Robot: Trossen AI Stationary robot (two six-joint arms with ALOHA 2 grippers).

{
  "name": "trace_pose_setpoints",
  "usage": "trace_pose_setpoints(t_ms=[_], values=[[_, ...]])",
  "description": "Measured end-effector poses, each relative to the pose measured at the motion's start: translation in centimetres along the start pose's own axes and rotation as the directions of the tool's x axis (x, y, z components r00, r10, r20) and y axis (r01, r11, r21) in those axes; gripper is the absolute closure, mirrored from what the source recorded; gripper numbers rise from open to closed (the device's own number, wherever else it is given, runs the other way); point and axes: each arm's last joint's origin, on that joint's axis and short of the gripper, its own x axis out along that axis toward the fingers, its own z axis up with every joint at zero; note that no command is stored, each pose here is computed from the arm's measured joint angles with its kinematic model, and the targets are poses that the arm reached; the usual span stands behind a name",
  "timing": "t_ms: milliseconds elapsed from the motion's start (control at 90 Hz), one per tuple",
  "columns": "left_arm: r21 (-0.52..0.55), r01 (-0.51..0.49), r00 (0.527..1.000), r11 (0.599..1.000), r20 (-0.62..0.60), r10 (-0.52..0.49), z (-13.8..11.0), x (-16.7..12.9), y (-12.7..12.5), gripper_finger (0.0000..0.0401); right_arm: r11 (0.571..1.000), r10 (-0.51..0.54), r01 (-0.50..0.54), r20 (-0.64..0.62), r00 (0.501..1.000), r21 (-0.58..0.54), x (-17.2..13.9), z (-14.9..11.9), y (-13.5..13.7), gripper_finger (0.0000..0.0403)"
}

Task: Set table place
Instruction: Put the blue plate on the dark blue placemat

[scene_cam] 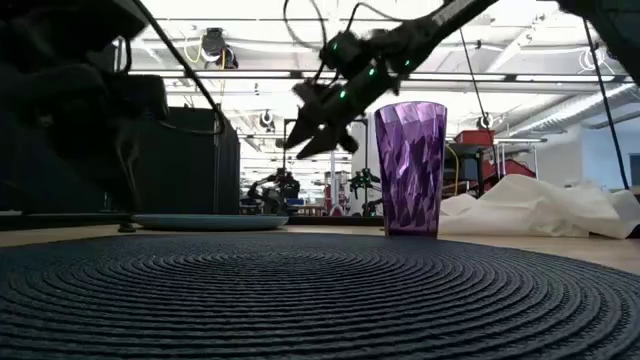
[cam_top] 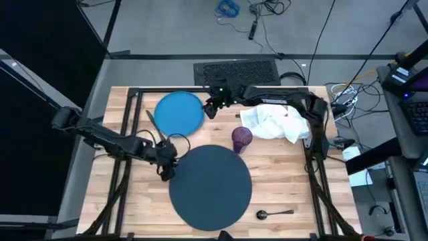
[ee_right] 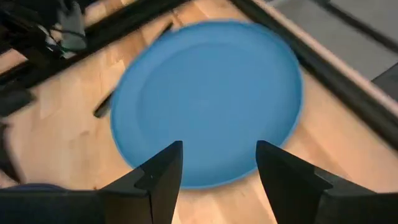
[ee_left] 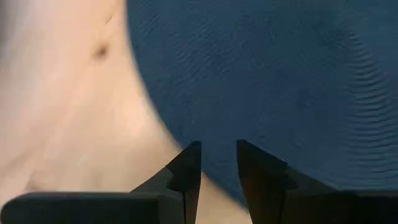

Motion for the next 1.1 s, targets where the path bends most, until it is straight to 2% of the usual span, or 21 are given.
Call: trace_pose_setpoints(t_ms=[100,233,344,433,856,1100], values=[[0.003,-0.004,1.000,1.000,0.015,0.004,-0.2,-0.1,-0.4,0.0315,1.000,-0.024,0.025,-0.038,0.999,0.011,1.8,0.2,-0.3,0.0214],[0.021,-0.010,1.000,1.000,0.025,0.009,-0.5,-0.2,-0.9,0.0315,0.990,-0.139,0.140,-0.117,0.983,0.000,3.9,0.4,-0.8,0.0214],[0.022,-0.022,0.999,1.000,0.039,0.022,-0.8,-0.2,-1.2,0.0315,0.969,-0.245,0.240,-0.185,0.952,-0.053,5.0,0.5,-1.1,0.0214],[0.037,-0.032,0.999,0.999,0.037,0.030,-1.0,-0.1,-1.5,0.0315,0.960,-0.280,0.271,-0.202,0.938,-0.073,5.4,0.9,-1.1,0.0212],[0.070,-0.041,0.999,0.997,0.012,0.040,-1.6,1.2,-2.1,0.0315,0.957,-0.288,0.283,-0.242,0.926,-0.058,5.5,0.9,-1.3,0.0195],[0.089,-0.043,0.999,0.995,-0.004,0.043,-2.0,1.6,-2.4,0.0315,0.957,-0.290,0.282,-0.308,0.906,-0.069,5.8,-0.2,-0.6,0.0195]])
